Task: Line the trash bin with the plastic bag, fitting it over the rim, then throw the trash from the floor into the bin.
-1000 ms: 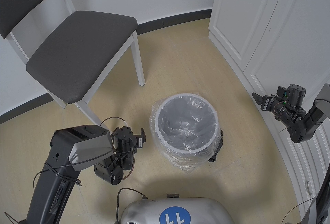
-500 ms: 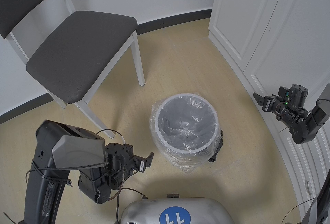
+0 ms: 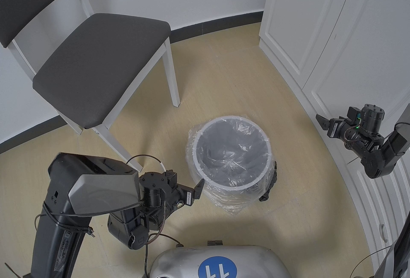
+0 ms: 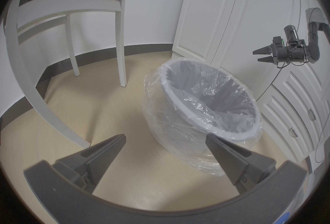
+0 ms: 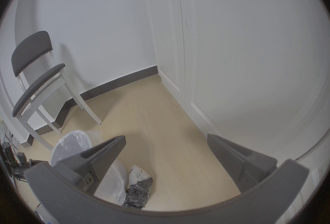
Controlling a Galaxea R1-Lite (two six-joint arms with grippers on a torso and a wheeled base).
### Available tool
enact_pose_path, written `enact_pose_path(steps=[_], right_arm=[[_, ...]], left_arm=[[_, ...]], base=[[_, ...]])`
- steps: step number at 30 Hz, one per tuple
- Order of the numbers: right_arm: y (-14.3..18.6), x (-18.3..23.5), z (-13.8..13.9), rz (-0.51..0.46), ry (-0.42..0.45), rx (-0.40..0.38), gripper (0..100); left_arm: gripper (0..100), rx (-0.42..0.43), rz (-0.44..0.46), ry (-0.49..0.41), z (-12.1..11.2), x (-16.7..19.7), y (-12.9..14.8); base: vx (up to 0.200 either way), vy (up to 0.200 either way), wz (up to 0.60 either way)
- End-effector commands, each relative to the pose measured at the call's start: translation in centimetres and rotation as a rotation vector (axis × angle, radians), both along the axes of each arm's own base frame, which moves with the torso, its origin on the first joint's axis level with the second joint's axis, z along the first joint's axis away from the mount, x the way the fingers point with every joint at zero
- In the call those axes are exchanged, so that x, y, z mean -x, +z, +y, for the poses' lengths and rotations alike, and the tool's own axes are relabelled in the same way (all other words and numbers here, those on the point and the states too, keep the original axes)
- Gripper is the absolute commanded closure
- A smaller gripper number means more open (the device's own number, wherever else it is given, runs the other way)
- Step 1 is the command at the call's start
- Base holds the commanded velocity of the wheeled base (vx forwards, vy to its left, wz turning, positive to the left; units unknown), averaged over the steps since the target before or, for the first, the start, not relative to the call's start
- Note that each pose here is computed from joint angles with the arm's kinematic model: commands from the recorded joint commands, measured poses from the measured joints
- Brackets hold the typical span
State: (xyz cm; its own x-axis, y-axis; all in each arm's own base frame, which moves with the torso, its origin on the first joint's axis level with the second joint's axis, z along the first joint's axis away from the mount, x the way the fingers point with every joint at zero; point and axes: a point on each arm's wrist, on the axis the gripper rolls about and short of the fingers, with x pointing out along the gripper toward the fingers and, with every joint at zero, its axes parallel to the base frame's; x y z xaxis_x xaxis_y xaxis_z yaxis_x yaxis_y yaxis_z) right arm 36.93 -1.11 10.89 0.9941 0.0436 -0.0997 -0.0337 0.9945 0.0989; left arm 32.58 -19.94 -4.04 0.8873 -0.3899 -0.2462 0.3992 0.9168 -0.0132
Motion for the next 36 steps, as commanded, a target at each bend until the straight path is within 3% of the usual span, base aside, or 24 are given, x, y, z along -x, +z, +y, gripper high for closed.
enact_pose_path(steps=[1, 15, 23, 36], right_arm=[[0.0, -0.2, -0.3, -0.002, -0.007, 0.000, 0], [-0.7, -0.7, -0.4, 0.012, -0.010, -0.001, 0], [-1.3, -1.1, -0.7, 0.022, -0.014, 0.011, 0], [-1.6, -1.4, -1.0, 0.025, -0.020, 0.012, 0]], left_arm=[[0, -0.003, 0.004, 0.004, -0.6, -1.2, -1.6], [0, -0.002, 0.004, 0.041, -1.0, -4.7, -2.3], [0, -0.036, 0.002, 0.143, -0.5, -8.6, -3.5], [0, -0.069, 0.023, 0.169, -1.4, -10.9, -3.6]], base=[[0.000, 0.000, 0.00], [0.000, 0.000, 0.00], [0.000, 0.000, 0.00], [0.000, 0.000, 0.00]])
